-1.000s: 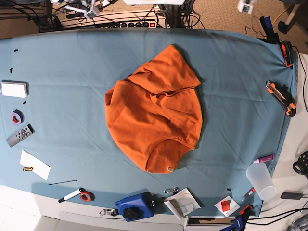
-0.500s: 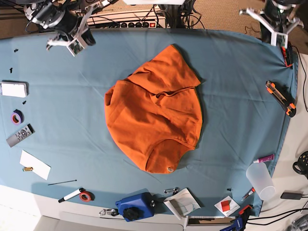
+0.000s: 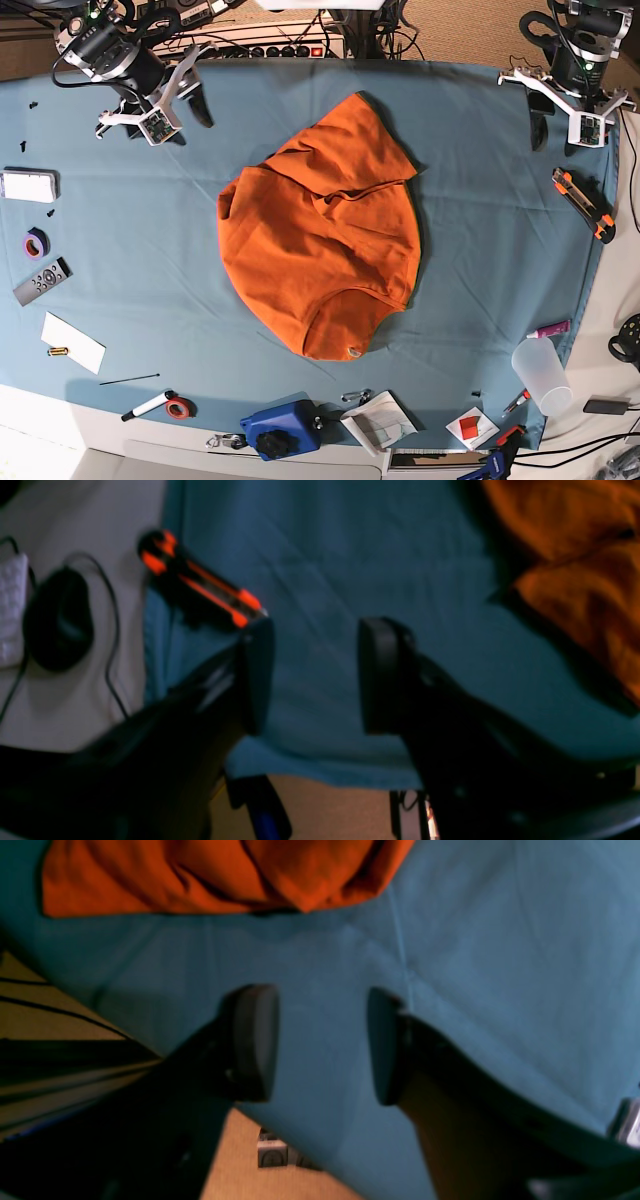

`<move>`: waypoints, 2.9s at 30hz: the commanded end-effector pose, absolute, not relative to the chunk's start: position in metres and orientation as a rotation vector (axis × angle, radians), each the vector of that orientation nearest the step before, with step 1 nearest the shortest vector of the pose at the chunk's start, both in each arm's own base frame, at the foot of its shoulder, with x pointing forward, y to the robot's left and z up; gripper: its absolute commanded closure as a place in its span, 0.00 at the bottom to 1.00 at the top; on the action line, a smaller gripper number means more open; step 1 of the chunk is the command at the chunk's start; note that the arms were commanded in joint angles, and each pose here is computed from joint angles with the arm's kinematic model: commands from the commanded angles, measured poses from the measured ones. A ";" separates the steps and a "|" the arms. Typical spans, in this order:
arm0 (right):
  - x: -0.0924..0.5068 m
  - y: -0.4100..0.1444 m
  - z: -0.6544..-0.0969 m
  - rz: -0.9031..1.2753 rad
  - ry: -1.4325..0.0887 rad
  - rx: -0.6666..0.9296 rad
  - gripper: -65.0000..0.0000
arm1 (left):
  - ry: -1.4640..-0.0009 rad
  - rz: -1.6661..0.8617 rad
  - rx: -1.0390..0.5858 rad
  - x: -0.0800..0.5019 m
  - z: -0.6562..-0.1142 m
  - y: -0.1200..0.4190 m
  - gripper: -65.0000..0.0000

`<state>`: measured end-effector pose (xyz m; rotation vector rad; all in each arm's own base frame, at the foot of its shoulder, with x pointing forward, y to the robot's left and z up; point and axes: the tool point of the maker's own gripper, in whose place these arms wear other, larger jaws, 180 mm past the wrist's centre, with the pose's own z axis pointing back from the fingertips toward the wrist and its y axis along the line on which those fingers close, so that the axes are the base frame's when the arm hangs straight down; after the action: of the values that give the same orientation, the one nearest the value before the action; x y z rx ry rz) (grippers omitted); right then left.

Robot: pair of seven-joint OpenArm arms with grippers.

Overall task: Layout the t-shirt on the table in an organized manner, then fold the t-shirt properly
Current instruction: 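Move the right gripper down toward the crumpled orange t-shirt, then grasp the orange t-shirt with the right gripper and lift it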

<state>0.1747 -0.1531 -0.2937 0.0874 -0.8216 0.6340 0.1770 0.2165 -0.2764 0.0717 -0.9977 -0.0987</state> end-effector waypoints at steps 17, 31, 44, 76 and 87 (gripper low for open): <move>0.187 -0.017 -0.294 1.075 -0.966 0.167 0.53 | -1.030 -0.109 0.076 0.179 -0.268 0.216 0.53; 0.206 0.027 -0.387 1.236 -0.778 0.176 0.53 | -1.030 -0.109 0.076 0.179 -0.268 0.216 0.53; 0.231 0.036 -0.378 1.149 -0.816 0.106 1.00 | -1.074 -0.102 0.079 0.190 -0.260 0.216 0.53; 0.236 0.041 -0.272 1.177 -1.034 0.428 1.00 | -1.080 -0.101 0.080 0.192 -0.259 0.216 0.53; 0.192 0.069 -0.311 1.453 -0.916 0.285 1.00 | -1.080 -0.101 0.080 0.192 -0.259 0.216 0.53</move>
<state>0.1880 0.0651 -0.3212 0.2743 -0.8729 1.4570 0.1895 0.2165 -0.2681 0.0745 -1.0448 -0.0912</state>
